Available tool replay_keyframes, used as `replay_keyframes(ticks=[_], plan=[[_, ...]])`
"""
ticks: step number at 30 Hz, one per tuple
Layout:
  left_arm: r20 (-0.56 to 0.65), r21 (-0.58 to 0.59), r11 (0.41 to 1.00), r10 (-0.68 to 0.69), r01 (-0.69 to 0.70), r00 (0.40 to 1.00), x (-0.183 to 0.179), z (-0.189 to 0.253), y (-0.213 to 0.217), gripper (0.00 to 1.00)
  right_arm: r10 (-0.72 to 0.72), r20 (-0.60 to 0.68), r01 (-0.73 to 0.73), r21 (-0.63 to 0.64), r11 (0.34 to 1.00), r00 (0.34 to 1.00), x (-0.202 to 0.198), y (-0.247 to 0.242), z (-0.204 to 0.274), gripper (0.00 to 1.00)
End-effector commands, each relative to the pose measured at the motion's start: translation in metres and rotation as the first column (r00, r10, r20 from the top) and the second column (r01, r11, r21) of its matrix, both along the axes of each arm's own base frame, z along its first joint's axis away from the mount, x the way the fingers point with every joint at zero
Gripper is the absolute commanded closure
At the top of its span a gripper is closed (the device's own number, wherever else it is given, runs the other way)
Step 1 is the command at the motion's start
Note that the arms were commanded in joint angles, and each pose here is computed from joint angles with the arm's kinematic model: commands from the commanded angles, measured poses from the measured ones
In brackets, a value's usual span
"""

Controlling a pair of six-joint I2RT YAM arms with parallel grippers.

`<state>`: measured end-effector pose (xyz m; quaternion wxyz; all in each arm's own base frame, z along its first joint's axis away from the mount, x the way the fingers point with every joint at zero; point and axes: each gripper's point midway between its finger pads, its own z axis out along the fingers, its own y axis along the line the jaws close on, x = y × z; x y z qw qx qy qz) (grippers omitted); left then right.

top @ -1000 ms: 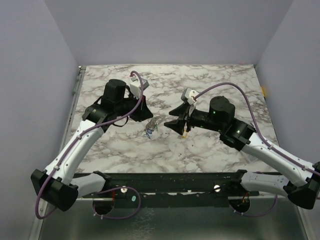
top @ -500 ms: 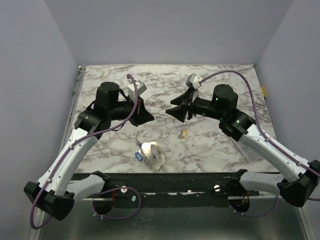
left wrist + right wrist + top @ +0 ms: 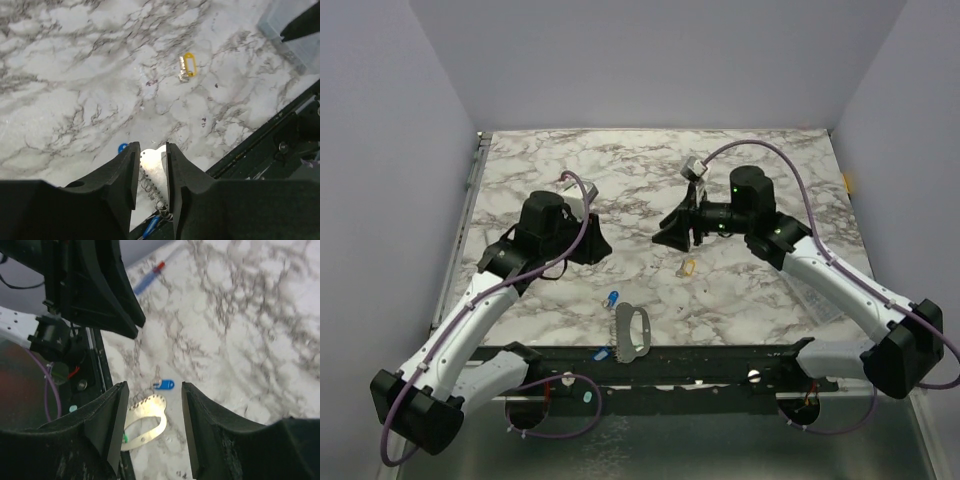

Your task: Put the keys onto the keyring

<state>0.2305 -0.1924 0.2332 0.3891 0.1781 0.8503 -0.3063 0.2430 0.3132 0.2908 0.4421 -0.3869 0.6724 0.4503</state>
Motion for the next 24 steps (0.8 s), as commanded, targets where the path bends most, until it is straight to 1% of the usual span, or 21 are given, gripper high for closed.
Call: replay_keyframes(ticks=[1, 3, 5, 6, 8, 11, 13, 17, 19, 21, 24], plan=[[-0.146, 0.078, 0.975, 0.218, -0.208, 0.965, 0.001, -0.052, 0.023, 0.66, -0.088, -0.243, 0.059, -0.126, 0.990, 0.966, -0.013, -0.006, -0.074, 0.45], [-0.213, 0.102, 0.967, 0.252, -0.235, 0.944, -0.007, -0.074, 0.027, 0.58, -0.150, -0.273, 0.113, -0.146, 0.983, 0.950, -0.014, -0.010, -0.086, 0.45], [-0.286, 0.110, 0.967, 0.253, -0.230, 0.924, -0.018, -0.094, 0.025, 0.48, -0.195, -0.293, 0.154, -0.157, 0.976, 0.936, -0.015, -0.016, -0.093, 0.45], [-0.315, 0.128, 0.963, 0.267, -0.238, 0.911, -0.022, -0.104, 0.027, 0.45, -0.212, -0.300, 0.169, -0.164, 0.972, 0.930, -0.015, -0.018, -0.096, 0.45], [-0.347, 0.173, 0.946, 0.320, -0.275, 0.882, -0.026, -0.116, 0.031, 0.43, -0.234, -0.302, 0.187, -0.176, 0.966, 0.924, -0.015, -0.022, -0.098, 0.44], [-0.393, 0.226, 0.924, 0.375, -0.307, 0.839, -0.032, -0.133, 0.027, 0.43, -0.257, -0.286, 0.207, -0.194, 0.959, 0.923, -0.013, -0.027, -0.100, 0.44], [-0.417, 0.287, 0.915, 0.386, -0.284, 0.823, -0.043, -0.150, 0.019, 0.43, -0.260, -0.278, 0.208, -0.203, 0.957, 0.925, -0.013, -0.028, -0.101, 0.44], [-0.380, 0.417, 0.871, 0.425, -0.258, 0.822, -0.057, -0.177, 0.007, 0.43, -0.254, -0.269, 0.200, -0.210, 0.957, 0.929, -0.014, -0.029, -0.101, 0.44], [-0.369, 0.458, 0.850, 0.447, -0.259, 0.815, -0.059, -0.187, 0.007, 0.45, -0.248, -0.265, 0.195, -0.210, 0.958, 0.932, -0.015, -0.029, -0.100, 0.44], [-0.373, 0.485, 0.839, 0.455, -0.248, 0.809, -0.061, -0.196, 0.007, 0.51, -0.244, -0.260, 0.192, -0.210, 0.959, 0.934, -0.016, -0.031, -0.100, 0.43], [-0.377, 0.519, 0.827, 0.449, -0.217, 0.810, -0.064, -0.210, 0.005, 0.54, -0.234, -0.258, 0.182, -0.212, 0.960, 0.937, -0.019, -0.031, -0.099, 0.43]])
